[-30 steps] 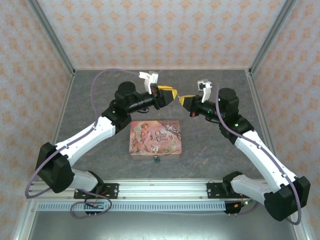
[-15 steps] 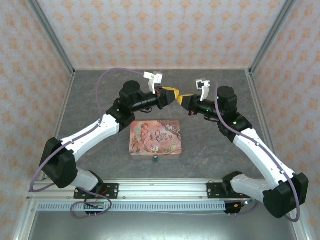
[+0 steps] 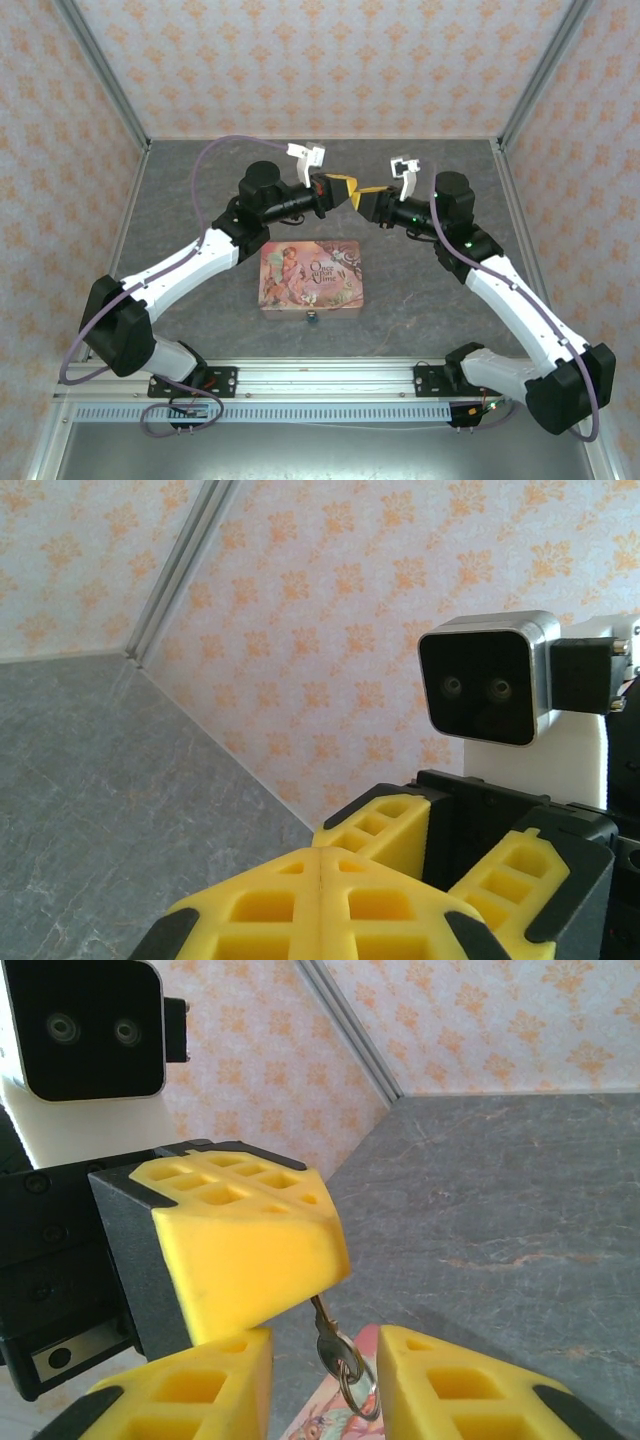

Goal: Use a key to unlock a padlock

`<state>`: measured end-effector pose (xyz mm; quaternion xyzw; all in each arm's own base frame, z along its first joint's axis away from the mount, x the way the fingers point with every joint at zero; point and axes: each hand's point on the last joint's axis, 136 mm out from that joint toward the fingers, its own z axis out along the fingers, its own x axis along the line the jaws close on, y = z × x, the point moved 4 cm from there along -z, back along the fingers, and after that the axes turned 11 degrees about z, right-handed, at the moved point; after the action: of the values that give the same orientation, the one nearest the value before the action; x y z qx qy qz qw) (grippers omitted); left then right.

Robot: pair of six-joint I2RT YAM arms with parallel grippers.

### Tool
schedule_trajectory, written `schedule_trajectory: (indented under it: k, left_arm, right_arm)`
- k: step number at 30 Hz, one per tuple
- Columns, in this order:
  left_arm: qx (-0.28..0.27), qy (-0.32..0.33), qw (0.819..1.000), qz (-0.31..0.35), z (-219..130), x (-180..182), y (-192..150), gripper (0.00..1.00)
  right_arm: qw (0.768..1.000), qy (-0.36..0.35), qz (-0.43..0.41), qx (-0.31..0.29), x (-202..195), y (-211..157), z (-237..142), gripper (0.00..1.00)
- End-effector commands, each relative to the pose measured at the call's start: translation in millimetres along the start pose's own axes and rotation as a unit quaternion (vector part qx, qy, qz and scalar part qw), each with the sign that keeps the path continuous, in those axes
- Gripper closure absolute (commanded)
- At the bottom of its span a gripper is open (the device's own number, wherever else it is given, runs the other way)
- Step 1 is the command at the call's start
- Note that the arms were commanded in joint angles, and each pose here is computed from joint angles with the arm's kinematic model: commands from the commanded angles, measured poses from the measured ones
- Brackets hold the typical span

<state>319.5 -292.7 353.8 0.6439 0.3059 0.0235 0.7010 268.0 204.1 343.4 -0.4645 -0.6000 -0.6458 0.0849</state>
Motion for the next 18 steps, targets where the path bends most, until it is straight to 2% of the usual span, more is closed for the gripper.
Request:
schedule_trajectory:
  k: [1,7,18]
  left_arm:
    - [-0.024,-0.018,0.999,0.025,-5.6,-18.3,21.6,1.0]
    - [-0.026,-0.015,0.999,0.026,-7.7,-18.6,21.6,1.0]
    - [-0.033,0.0,0.999,0.029,-9.9,-16.2,24.0,1.0]
  right_arm:
    - [0.999,0.042,-0.017,-0.004,17.7,9.2,2.6,0.68]
    - [0.999,0.037,-0.011,0.002,12.7,7.0,5.8,0.7]
    - [1.0,0.022,-0.002,0.009,4.2,0.0,6.5,0.9]
